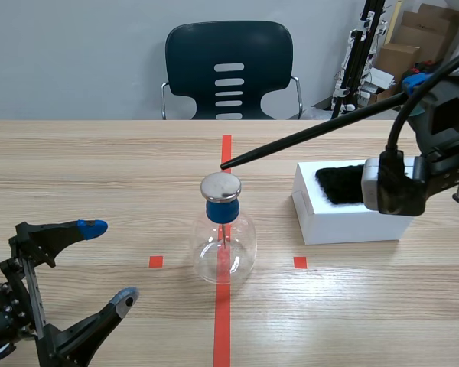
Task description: Do the electroscope experiment. hold the rod still at the electroscope
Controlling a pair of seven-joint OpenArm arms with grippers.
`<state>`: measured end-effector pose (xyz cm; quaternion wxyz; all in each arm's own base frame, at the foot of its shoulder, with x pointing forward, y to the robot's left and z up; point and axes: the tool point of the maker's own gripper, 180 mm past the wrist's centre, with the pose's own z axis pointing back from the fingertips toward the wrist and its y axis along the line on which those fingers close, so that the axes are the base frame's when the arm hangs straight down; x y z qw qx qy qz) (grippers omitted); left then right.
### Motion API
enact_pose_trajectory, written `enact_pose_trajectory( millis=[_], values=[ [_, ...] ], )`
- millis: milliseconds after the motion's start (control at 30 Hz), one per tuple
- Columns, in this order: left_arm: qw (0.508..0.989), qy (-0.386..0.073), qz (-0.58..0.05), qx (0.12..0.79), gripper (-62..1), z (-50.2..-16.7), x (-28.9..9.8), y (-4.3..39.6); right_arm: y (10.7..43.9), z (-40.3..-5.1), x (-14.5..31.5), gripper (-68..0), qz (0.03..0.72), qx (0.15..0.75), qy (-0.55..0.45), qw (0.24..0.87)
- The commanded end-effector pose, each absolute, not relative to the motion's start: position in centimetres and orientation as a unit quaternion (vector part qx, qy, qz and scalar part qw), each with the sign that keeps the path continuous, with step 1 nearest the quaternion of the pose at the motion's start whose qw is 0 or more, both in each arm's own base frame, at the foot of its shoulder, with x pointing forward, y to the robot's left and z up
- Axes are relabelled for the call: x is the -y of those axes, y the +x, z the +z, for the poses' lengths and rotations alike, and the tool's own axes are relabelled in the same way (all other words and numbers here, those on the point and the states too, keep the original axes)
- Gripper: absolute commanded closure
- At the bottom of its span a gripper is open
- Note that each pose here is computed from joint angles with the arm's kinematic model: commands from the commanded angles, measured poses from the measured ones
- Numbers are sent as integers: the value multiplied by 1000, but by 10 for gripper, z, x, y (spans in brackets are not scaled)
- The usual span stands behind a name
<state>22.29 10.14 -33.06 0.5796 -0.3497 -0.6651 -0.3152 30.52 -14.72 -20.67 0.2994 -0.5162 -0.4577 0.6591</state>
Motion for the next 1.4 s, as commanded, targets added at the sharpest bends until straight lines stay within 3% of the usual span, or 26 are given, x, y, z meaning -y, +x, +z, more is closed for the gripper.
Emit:
enact_pose_trajectory(
  millis=[0,1367],
  values=[
    [570,-352,-310,674,-623,-324,-102,225,311,-193,147,-1,648,465,-531,286],
    [570,-352,-310,674,-623,-324,-102,225,311,-194,146,-1,652,464,-530,282]
  ],
)
